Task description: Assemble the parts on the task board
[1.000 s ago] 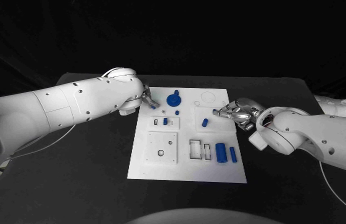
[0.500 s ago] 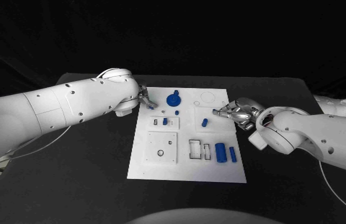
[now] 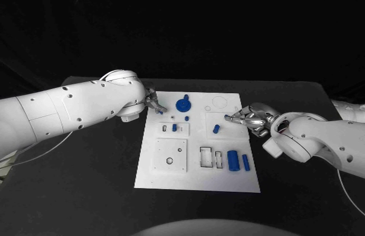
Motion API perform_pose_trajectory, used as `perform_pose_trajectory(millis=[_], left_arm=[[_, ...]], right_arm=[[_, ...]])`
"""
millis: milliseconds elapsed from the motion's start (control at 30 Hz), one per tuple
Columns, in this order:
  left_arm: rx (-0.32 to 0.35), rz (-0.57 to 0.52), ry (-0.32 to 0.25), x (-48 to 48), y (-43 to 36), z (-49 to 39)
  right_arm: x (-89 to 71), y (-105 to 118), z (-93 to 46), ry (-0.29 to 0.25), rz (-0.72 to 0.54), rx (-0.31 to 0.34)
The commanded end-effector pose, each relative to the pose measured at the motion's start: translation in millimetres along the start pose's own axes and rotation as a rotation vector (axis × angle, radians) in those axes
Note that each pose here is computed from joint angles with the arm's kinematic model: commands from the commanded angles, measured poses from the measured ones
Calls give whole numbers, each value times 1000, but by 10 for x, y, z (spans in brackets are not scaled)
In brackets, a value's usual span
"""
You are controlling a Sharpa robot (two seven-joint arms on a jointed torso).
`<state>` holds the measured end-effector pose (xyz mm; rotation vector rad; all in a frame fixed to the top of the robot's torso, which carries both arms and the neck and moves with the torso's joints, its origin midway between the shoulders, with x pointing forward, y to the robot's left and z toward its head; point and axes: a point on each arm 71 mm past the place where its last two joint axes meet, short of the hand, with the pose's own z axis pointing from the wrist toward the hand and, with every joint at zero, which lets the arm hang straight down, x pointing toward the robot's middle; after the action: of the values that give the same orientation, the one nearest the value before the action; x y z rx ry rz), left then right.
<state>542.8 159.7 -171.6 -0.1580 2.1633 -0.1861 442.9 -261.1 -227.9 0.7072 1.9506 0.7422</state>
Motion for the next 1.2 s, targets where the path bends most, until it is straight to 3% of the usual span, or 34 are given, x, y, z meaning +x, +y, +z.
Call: perform_pose_trajectory(millis=[33,267,567,1200], left_arm=[[17,-13,6,-8,-16,-15],[10,-24,25,-30,24,-56],[11,-36,50,-78,51,-189],[-7,-5,121,75,54,-318]], right_arm=[[10,-3,-1,10,-10,0],[10,-4,-4,10,-10,2],[10,-4,-7,9,-9,2],[16,4,-8,7,-9,-1]])
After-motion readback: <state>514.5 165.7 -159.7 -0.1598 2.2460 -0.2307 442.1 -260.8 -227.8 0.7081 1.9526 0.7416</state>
